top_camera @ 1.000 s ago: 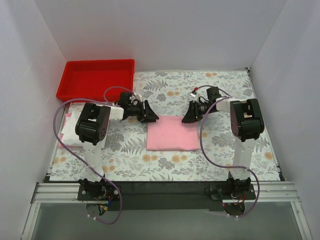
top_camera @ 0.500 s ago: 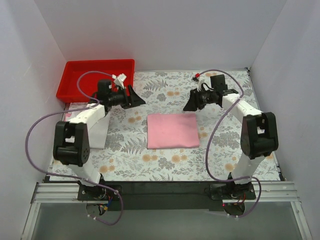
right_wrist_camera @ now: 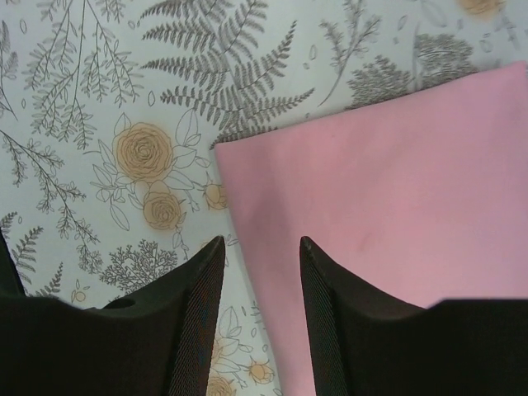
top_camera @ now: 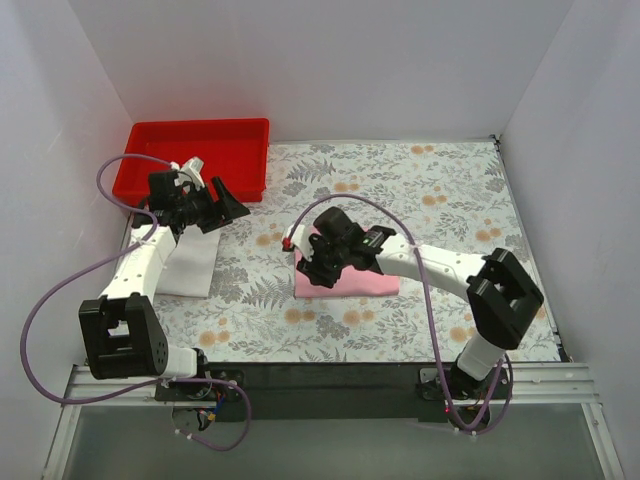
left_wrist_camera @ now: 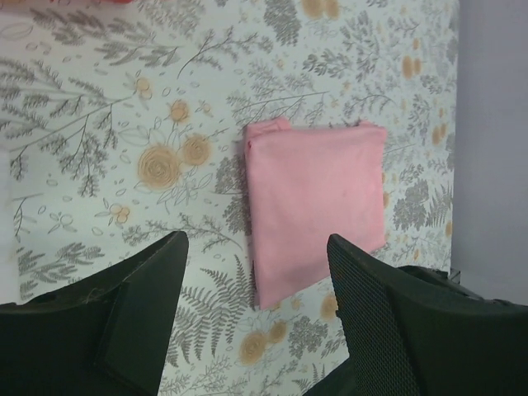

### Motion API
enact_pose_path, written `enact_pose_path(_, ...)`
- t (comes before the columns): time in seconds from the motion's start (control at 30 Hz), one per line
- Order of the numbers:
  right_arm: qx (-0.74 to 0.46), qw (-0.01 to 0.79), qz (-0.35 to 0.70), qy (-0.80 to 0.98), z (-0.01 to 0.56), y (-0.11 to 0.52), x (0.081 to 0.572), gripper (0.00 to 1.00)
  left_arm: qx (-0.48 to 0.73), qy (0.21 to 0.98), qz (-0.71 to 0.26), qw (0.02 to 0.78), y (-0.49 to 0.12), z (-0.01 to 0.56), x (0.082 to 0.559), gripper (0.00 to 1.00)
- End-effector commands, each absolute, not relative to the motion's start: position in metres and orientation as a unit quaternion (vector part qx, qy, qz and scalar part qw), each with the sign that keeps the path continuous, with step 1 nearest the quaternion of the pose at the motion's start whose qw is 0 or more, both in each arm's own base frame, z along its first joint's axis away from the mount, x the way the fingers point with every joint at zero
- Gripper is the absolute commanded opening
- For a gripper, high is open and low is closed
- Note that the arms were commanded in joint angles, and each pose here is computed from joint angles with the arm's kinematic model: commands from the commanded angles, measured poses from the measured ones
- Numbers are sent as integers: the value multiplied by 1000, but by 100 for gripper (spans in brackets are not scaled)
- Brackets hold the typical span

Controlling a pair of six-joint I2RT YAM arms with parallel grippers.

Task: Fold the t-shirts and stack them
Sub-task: Neatly place the folded tshirt to the corner

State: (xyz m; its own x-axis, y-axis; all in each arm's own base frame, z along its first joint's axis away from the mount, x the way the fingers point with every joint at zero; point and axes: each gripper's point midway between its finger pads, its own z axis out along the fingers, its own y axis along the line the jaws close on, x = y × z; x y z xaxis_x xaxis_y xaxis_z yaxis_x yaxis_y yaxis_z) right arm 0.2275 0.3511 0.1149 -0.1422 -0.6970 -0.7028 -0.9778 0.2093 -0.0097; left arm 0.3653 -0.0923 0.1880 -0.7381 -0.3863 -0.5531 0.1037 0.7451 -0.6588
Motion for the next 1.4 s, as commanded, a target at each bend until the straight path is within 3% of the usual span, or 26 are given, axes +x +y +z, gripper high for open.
enact_pose_path(0.0,-617,281,195,709,96,360,216,48,-95,884,-310,338,-82,174,348,68)
enact_pose_path(0.3,-656,253,183,687,71,391,190,44,-114,886,-331,305,-88,160,347,67)
enact_pose_path(0.87,-670,235,136,691,17,394,201,43,-120,887,-320,309,-86,147,336,66)
enact_pose_path(0.93,-670,233,132,692,11,391,202,35,-122,888,-323,305,-87,144,334,67)
enact_pose_path(1.0,-670,228,134,694,8,387,199,12,-120,887,-328,301,-89,143,332,67)
enact_pose_path(1.07,-663,228,140,699,10,384,201,1,-124,887,-331,299,-89,141,331,66)
enact_pose_path(1.23,-651,252,175,694,40,388,208,1,-127,883,-351,286,-98,137,331,66)
enact_pose_path(1.37,-644,289,215,675,83,395,211,1,-129,877,-378,266,-117,134,329,78)
